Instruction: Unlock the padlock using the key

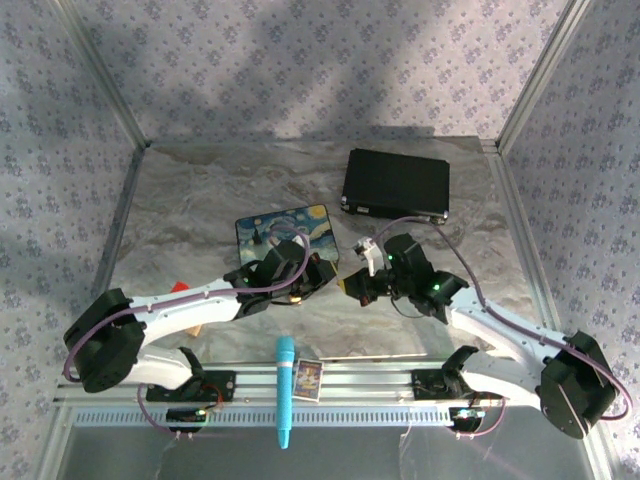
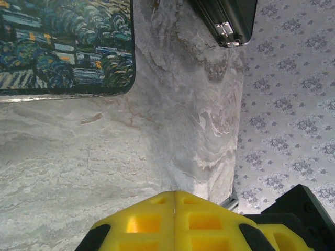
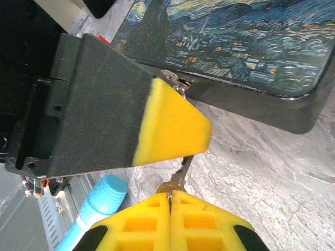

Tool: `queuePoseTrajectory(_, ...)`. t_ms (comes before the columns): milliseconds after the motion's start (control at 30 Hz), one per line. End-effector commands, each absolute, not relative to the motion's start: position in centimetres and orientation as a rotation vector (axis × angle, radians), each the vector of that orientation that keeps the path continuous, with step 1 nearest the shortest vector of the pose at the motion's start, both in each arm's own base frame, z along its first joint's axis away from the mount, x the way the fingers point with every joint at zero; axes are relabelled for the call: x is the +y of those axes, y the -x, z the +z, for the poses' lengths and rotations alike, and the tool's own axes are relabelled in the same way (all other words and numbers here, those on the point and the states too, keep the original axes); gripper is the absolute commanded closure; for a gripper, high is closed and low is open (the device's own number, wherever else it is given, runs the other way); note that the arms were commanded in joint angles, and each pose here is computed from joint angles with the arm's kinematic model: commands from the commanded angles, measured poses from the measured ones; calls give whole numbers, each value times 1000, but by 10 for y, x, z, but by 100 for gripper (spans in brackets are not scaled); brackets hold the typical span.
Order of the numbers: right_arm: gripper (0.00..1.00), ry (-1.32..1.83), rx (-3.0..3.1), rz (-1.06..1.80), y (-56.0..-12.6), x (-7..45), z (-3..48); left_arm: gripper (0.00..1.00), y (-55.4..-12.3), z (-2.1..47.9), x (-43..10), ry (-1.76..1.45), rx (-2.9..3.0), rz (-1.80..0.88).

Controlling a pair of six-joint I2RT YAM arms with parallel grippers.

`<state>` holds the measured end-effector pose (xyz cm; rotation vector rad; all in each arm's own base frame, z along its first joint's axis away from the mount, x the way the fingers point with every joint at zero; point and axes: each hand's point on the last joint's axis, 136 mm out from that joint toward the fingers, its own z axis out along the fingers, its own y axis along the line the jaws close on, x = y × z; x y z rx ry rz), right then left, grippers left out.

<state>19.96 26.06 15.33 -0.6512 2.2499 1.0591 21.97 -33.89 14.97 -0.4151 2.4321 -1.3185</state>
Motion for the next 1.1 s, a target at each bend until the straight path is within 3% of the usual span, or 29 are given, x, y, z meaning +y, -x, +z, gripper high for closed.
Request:
queuePoseTrajectory(0,100,595,2266,1028,-205,252,151,100,-217,161,-345,374,2403,-1369)
queuePoseTrajectory(333,100,576,2272,991,-209,248,149,98,-214,152,-348,400,2423,-1396)
queuePoseTrajectory(667,100,728,2258,1032,-192,265,150,65,-220,154,-349,436,2405,-1383)
queuePoseTrajectory(733,100,729,2266,1031,-192,265,148,62,-222,155,-350,434,2400,-1384)
queuePoseTrajectory(900,100,719,2248,1031,-192,265,151,67,-217,144,-361,430,2474,-1395)
queuePoseTrajectory(1067,100,701,2253,1007,-196,261,149,94,-216,137,-363,459,2483,-1418)
